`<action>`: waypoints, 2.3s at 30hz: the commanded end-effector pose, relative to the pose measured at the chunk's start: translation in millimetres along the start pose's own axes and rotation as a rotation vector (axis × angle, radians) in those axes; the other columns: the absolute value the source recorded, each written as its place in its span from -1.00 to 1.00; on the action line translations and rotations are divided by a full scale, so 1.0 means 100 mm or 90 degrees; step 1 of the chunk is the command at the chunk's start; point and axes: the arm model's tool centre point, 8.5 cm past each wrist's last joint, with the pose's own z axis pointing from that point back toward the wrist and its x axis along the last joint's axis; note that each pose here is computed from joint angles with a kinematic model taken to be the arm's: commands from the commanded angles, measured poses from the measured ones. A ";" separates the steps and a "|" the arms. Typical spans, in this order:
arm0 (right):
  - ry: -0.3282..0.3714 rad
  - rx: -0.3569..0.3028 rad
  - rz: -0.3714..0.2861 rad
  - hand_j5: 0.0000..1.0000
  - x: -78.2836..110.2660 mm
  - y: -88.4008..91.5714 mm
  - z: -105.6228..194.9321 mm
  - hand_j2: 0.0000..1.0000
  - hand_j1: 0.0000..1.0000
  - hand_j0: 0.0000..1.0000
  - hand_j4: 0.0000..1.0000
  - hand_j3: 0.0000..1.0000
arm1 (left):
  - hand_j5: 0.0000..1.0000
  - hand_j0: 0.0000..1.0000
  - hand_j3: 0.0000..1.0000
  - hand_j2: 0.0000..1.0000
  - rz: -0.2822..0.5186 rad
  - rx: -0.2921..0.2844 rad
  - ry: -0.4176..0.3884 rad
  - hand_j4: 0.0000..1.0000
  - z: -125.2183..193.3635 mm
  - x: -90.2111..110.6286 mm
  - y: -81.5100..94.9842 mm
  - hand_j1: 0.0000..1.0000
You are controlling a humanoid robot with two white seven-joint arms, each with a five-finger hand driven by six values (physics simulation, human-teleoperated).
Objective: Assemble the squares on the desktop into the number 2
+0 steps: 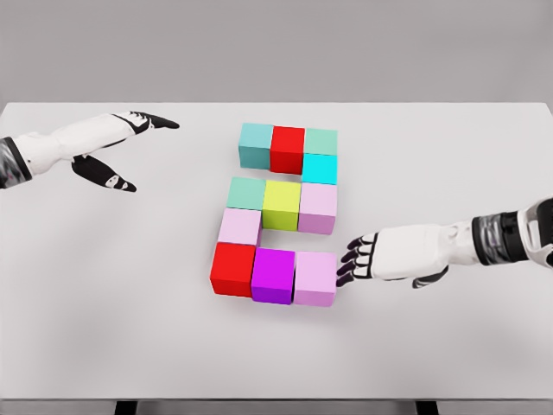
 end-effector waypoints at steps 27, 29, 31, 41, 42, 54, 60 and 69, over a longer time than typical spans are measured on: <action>0.081 -0.018 0.018 1.00 -0.20 -0.17 0.46 1.00 1.00 1.00 1.00 1.00 | 1.00 1.00 1.00 1.00 0.004 -0.001 -0.002 1.00 0.00 0.00 -0.01 1.00; 0.126 -0.052 0.033 1.00 -0.31 -0.35 0.71 1.00 1.00 1.00 1.00 1.00 | 1.00 1.00 1.00 1.00 0.004 -0.001 -0.002 1.00 0.00 0.00 -0.01 1.00; 0.150 -0.088 0.019 1.00 -0.38 -0.44 0.92 1.00 1.00 1.00 1.00 1.00 | 1.00 1.00 1.00 1.00 0.003 -0.001 -0.002 1.00 0.00 0.00 -0.01 1.00; 0.122 -0.159 -0.027 1.00 -0.37 -0.59 1.07 1.00 1.00 1.00 1.00 1.00 | 1.00 1.00 1.00 1.00 0.004 -0.019 -0.003 1.00 -0.01 0.01 -0.03 1.00; 0.121 -0.161 -0.031 1.00 -0.37 -0.58 1.07 1.00 1.00 1.00 1.00 1.00 | 1.00 1.00 1.00 1.00 0.004 -0.026 -0.003 1.00 -0.01 0.01 -0.04 1.00; 0.096 -0.175 -0.061 1.00 -0.35 -0.54 1.02 1.00 1.00 1.00 1.00 1.00 | 1.00 1.00 1.00 1.00 0.030 -0.179 0.025 1.00 -0.07 -0.19 -0.03 1.00; 0.079 -0.149 -0.052 1.00 -0.24 -0.49 0.96 1.00 1.00 1.00 1.00 1.00 | 1.00 1.00 1.00 1.00 0.026 -0.102 0.064 1.00 0.26 -0.29 0.07 1.00; 0.064 -0.051 -0.052 1.00 -0.17 -0.10 0.63 1.00 1.00 1.00 1.00 1.00 | 1.00 1.00 1.00 1.00 0.033 -0.079 0.084 1.00 0.39 -0.36 -0.03 1.00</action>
